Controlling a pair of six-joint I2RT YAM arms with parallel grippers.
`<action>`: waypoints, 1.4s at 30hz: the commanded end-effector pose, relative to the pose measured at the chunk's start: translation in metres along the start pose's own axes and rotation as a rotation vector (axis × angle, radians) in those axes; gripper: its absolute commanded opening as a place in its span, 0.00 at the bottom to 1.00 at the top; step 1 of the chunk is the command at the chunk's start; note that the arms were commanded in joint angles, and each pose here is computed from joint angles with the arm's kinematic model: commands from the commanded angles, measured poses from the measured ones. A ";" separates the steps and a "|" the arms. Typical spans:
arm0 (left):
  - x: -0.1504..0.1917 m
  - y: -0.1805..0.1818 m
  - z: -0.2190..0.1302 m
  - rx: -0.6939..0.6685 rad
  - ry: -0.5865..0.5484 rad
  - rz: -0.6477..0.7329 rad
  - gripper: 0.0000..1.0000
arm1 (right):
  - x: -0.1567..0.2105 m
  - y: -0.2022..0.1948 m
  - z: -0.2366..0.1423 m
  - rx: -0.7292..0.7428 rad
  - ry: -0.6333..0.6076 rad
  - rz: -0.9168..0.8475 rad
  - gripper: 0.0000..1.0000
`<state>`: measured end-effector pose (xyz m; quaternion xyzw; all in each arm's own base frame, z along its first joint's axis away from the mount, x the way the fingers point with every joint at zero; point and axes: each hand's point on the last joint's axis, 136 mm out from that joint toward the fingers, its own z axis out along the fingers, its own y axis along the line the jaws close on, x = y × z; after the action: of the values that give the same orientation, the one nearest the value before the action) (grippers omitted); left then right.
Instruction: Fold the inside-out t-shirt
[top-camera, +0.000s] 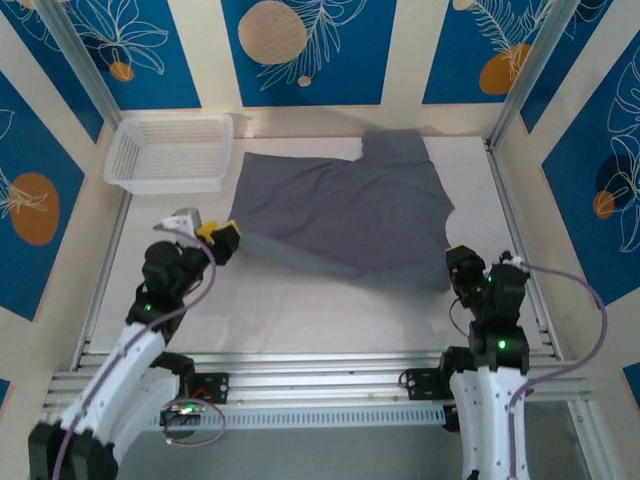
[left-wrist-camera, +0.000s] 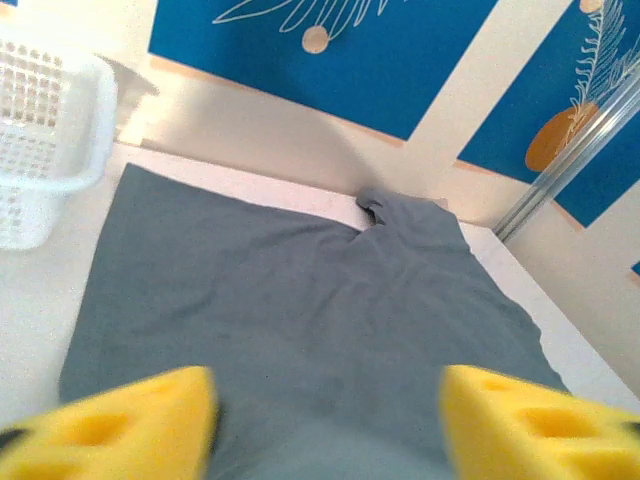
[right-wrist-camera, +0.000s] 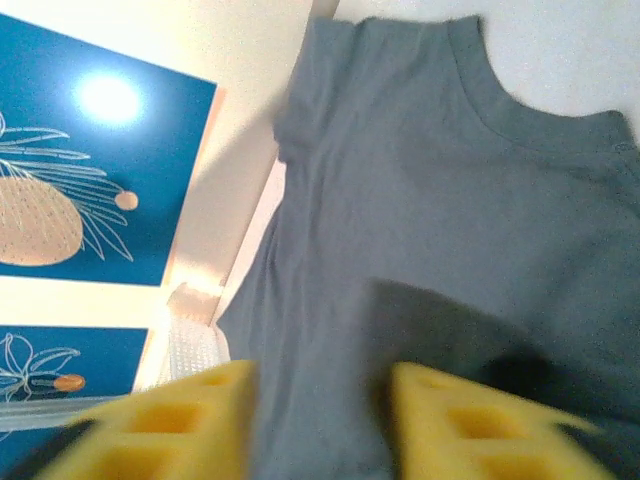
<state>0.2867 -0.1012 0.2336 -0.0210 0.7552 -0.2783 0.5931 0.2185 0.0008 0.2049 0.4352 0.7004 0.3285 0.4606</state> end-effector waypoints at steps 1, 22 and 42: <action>0.040 0.025 -0.019 -0.086 0.056 -0.050 0.85 | -0.021 0.009 -0.020 -0.044 -0.146 -0.030 0.84; 0.081 0.064 0.227 -0.467 0.579 -0.090 0.00 | 0.012 0.017 0.263 0.345 0.528 -0.189 0.08; 0.134 0.141 0.294 -0.582 0.602 -0.359 0.07 | 0.042 -0.028 0.387 0.596 0.629 -0.194 0.09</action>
<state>0.5570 -0.1518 0.0291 -0.2214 0.9233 -0.1335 0.2841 0.5645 0.0522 0.0288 0.3607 0.9023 0.1978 0.1289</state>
